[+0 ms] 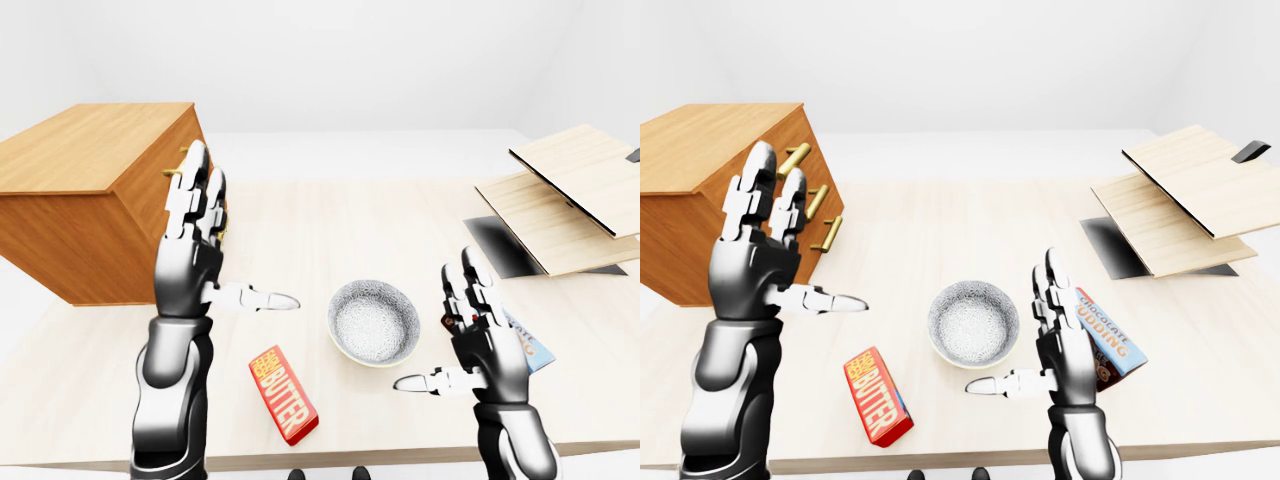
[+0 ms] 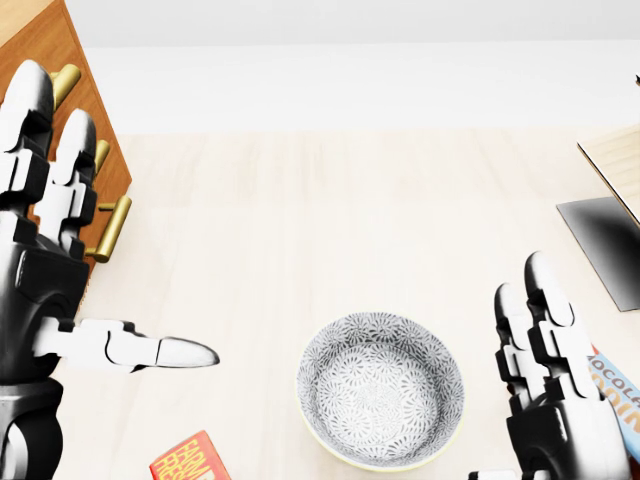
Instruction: Close the top drawer of the cabinet and put the bowl on top of it.
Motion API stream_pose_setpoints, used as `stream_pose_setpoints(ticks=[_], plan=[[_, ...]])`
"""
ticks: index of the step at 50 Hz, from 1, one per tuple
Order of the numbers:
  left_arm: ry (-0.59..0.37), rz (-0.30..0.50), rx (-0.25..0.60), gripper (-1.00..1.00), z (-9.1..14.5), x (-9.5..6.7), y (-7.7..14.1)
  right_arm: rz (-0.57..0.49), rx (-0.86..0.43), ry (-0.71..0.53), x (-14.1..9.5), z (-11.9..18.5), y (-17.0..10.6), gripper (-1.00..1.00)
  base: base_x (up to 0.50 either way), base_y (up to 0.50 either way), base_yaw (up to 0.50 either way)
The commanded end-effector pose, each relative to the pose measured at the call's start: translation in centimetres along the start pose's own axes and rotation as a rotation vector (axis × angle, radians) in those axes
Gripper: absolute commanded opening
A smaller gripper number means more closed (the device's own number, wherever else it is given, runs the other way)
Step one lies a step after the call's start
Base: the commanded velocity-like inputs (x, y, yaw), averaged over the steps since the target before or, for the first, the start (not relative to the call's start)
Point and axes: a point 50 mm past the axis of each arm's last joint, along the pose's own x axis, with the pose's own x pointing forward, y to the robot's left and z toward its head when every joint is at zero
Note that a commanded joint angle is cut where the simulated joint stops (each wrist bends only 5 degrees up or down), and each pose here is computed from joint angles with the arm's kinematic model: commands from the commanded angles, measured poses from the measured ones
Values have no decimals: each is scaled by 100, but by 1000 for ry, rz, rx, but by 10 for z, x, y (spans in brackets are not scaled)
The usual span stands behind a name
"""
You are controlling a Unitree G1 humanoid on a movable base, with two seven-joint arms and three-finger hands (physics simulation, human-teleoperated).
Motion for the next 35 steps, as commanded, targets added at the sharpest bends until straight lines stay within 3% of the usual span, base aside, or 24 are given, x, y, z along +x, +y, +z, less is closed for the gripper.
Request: stream_pose_setpoints(ticks=[1, 9, 12, 35], plan=[[-43, -83, 81, 100, 19, -18, -29, -2, 1, -8, -1, 2, -1, 100, 0, 0, 0], [-53, -103, 109, 100, 28, -28, -42, -5, 6, -23, -5, 9, -3, 100, 0, 0, 0], [-47, -83, 169, 100, 27, -29, -47, -9, 8, -35, -6, 12, -5, 100, 0, 0, 0], [-114, -135, 236, 100, 43, -33, -66, -75, 32, -119, -35, 44, -21, 100, 0, 0, 0]])
